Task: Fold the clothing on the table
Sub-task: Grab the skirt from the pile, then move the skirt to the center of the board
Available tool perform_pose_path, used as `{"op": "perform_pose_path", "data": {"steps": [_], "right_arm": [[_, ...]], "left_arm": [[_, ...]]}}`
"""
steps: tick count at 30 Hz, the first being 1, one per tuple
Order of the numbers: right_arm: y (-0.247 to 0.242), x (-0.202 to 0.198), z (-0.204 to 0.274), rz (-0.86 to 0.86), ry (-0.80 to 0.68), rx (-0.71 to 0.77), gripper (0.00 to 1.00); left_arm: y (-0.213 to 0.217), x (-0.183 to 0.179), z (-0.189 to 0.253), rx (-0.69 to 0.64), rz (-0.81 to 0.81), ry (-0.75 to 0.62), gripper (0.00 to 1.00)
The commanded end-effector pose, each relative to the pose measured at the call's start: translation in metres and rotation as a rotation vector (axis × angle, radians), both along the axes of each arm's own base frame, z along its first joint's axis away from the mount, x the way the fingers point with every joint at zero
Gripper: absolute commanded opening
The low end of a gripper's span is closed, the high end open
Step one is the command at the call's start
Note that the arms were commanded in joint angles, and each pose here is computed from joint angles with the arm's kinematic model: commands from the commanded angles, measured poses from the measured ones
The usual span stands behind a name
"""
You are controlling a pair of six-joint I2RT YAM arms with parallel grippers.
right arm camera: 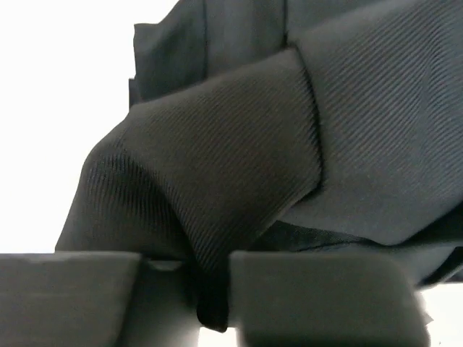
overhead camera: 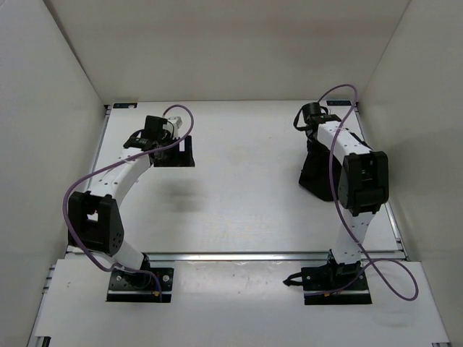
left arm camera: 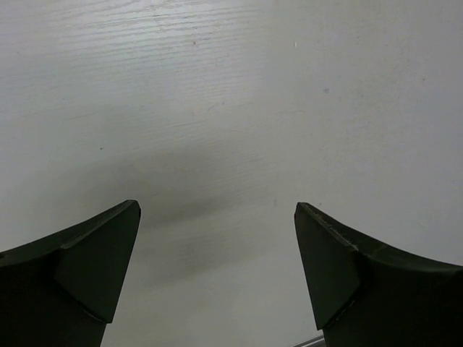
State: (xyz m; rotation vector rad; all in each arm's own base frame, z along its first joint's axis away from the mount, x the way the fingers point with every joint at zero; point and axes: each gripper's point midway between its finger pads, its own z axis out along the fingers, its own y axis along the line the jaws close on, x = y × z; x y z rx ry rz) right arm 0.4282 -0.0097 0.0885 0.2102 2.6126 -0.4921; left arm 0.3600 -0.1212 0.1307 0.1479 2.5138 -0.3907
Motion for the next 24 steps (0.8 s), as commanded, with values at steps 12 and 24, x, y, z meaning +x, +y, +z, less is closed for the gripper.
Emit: {"op": "perform_pose_path", "data": {"steps": [12, 24], "right_arm": [[0.256, 0.095, 0.312, 0.735, -0.720, 0.661, 0.00], [0.132, 0.023, 0.200, 0.506, -0.587, 0.636, 0.00]], "left_arm": [[-0.004, 0.007, 0.027, -0.113, -0.001, -0.075, 0.99], [-0.009, -0.007, 0.089, -0.230, 0.024, -0.210, 0.99]]}}
